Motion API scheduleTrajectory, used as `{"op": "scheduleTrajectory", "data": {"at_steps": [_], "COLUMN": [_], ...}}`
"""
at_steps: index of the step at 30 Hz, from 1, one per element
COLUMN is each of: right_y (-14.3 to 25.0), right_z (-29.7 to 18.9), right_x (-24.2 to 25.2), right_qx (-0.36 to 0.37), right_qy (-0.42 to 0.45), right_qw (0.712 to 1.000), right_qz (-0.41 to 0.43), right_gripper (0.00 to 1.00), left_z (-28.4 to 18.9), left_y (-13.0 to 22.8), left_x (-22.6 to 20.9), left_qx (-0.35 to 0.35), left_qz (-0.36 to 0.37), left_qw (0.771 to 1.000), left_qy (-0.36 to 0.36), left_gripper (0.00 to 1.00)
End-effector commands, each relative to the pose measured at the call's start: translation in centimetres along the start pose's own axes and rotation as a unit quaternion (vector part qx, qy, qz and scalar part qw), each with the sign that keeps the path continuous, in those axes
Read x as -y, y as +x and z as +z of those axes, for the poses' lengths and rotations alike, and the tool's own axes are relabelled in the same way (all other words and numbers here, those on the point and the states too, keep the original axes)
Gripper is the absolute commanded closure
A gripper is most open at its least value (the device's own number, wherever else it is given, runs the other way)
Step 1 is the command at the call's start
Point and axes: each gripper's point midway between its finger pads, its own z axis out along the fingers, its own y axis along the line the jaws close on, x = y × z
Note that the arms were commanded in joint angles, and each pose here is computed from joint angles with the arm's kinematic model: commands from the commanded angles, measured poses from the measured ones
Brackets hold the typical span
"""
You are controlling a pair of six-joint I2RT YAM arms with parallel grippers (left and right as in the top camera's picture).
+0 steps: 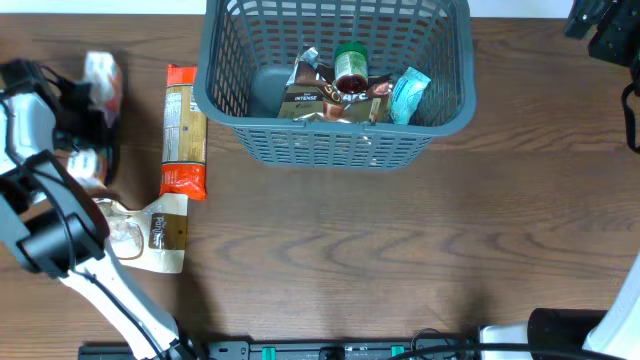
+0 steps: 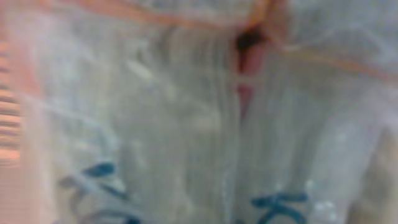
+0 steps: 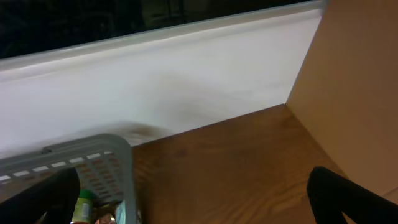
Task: Pack container
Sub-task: 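Grasp the white tissue multipack with the left gripper, then lift the tissue multipack and lay it in the basket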
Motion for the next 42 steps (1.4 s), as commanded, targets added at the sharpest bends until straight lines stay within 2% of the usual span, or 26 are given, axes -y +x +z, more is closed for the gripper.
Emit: {"op": "scheduleTrajectory", "data": {"at_steps": [1,4,9,13,16,22,28,32,35,42], "right_y": [0.0,0.0,0.0,0.0,0.0,0.0,0.0,0.0,0.0,0.0], "right_z": [0.1,0.1,0.1,0.1,0.1,0.1,0.1,0.1,0.1,0.1], "right_x": [0.3,0.3,0.3,0.3,0.3,0.3,0.3,0.3,0.3,0.3], "right_qx": [0.000,0.000,0.000,0.000,0.000,0.000,0.000,0.000,0.000,0.000], "right_qy": [0.004,0.004,0.004,0.004,0.004,0.004,0.004,0.004,0.004,0.004], "right_qw": [1.000,1.000,1.000,1.000,1.000,1.000,1.000,1.000,1.000,1.000], "right_qz": [0.008,0.008,0.008,0.008,0.008,0.008,0.008,0.008,0.008,0.008], "right_gripper": [0.01,0.01,0.01,0.01,0.01,0.01,0.01,0.01,0.01,0.01], "left_z": [-14.1,-22.4,-33.7,-39.2,-40.8,-38.1,-32.4,-27.8,-23.8,-15.2], "left_y": [-7.8,-10.2,-11.7,-11.1,-10.3,-8.9,-6.9,-5.5,-5.2,-4.9], "left_x": [0.7,3.4,11.6,19.4,24.6,33.1,40.2,43.2,44.4,44.9], "left_qx": [0.178,0.273,0.414,0.481,0.498,0.473,0.423,0.379,0.344,0.268], "left_qz": [-0.003,0.023,0.114,0.204,0.267,0.388,0.537,0.603,0.620,0.618], "left_qw": [0.983,0.960,0.903,0.852,0.822,0.782,0.716,0.684,0.683,0.710], "left_qy": [-0.053,-0.057,-0.015,0.039,0.075,0.122,0.142,0.158,0.175,0.205], "left_gripper": [0.94,0.94,0.94,0.94,0.94,0.94,0.94,0.94,0.94,0.94]}}
